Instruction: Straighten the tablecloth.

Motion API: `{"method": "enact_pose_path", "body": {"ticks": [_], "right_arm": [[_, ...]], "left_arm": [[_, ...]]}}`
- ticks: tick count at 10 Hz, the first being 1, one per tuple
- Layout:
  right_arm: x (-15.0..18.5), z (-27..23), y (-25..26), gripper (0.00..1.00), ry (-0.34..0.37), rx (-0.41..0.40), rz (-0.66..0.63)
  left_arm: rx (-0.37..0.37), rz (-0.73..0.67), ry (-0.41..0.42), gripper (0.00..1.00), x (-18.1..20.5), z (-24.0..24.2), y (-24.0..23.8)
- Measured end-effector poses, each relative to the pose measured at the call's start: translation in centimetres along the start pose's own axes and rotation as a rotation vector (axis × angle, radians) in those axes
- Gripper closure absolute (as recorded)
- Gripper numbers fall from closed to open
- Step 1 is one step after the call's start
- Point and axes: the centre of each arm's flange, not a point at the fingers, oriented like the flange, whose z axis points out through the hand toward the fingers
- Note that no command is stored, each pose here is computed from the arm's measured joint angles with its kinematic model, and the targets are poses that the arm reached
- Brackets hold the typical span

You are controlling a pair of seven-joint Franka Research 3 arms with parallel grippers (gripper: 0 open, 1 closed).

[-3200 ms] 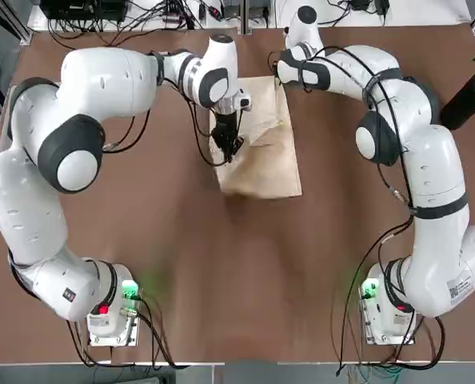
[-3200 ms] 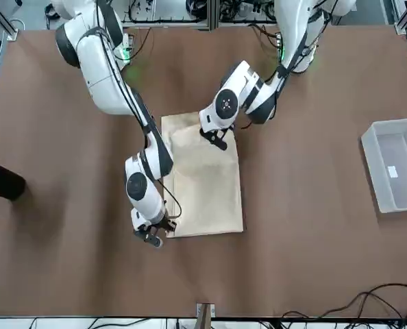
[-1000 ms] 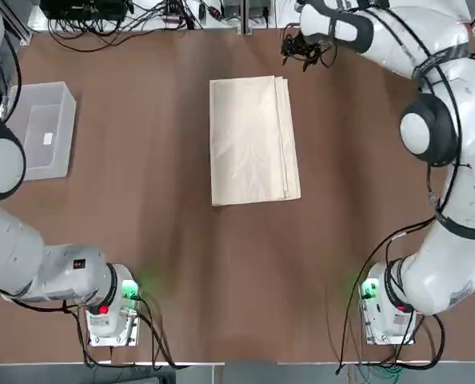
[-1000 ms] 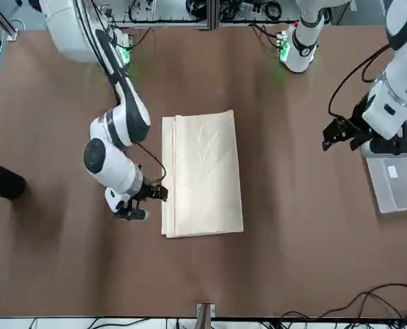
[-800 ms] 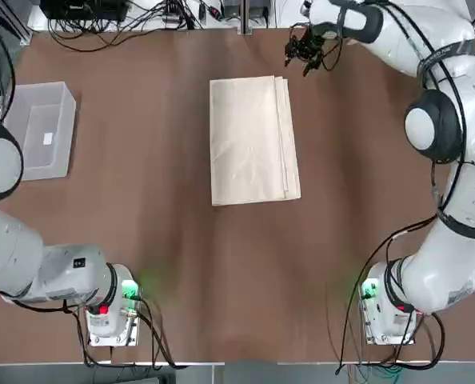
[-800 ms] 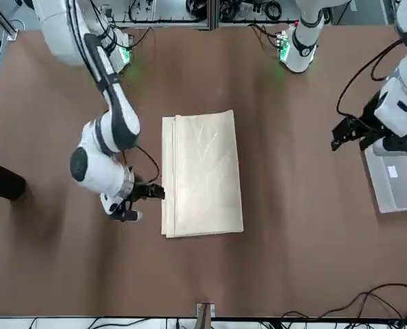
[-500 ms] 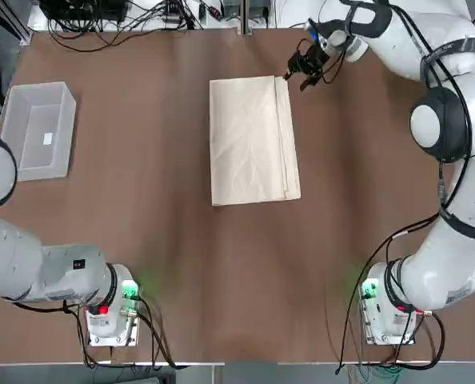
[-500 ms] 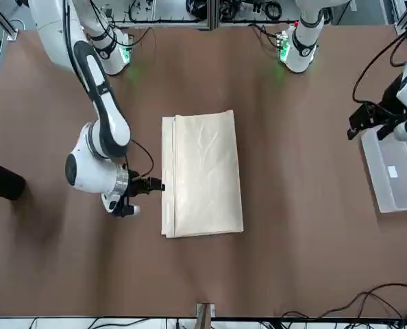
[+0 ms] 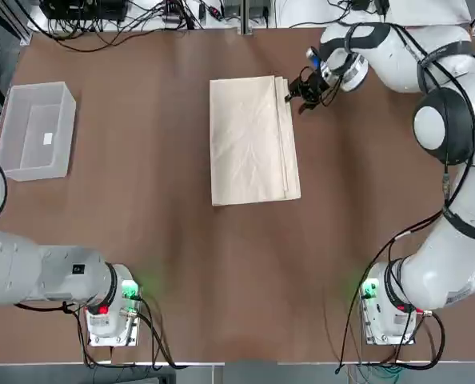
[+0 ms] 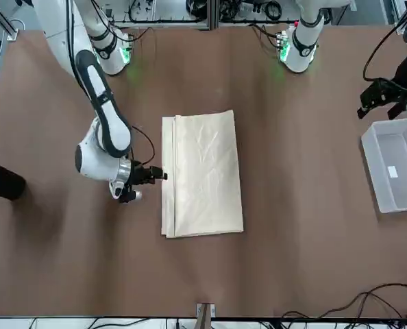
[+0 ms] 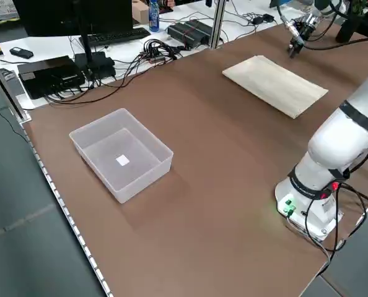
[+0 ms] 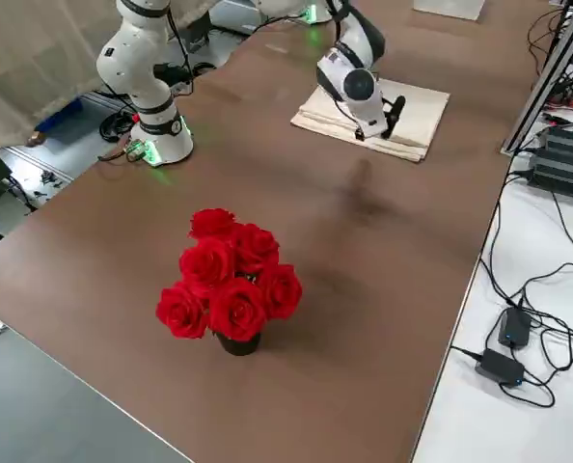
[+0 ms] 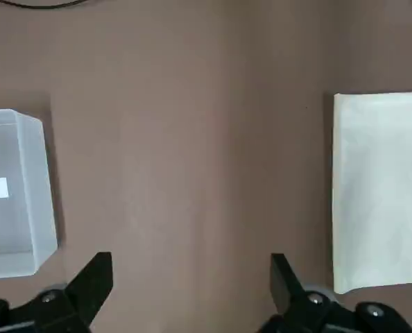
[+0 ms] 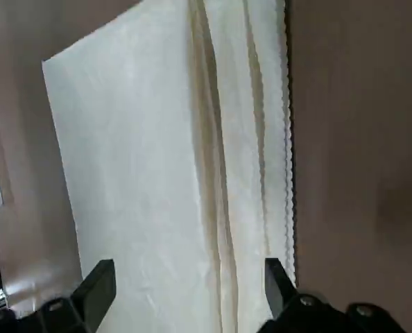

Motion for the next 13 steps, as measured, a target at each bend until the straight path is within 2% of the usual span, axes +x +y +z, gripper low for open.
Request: {"method": "enact_pose_path", "body": {"ticks": [3, 4, 8, 13], "right_arm": [[-1.5, 1.4, 1.2, 0.05, 0.031, 0.018, -0.023], [-1.6, 1.5, 1.5, 0.05, 0.029, 0.016, -0.016], [-2.4, 3.8, 4.2, 0.05, 0.058, 0.082, 0.0], [-2.7, 4.8, 4.5, 0.05, 0.056, 0.091, 0.001]], "left_arm": [[0.076, 0.029, -0.02, 0.0, 0.5, 1.3, 0.4], [0.081, 0.023, -0.027, 0.0, 0.7, 1.8, 0.2], [0.069, -0.018, -0.026, 0.0, 1.1, 1.9, -1.8], [0.068, -0.029, -0.035, 0.0, 1.5, 2.4, -2.3]]}}
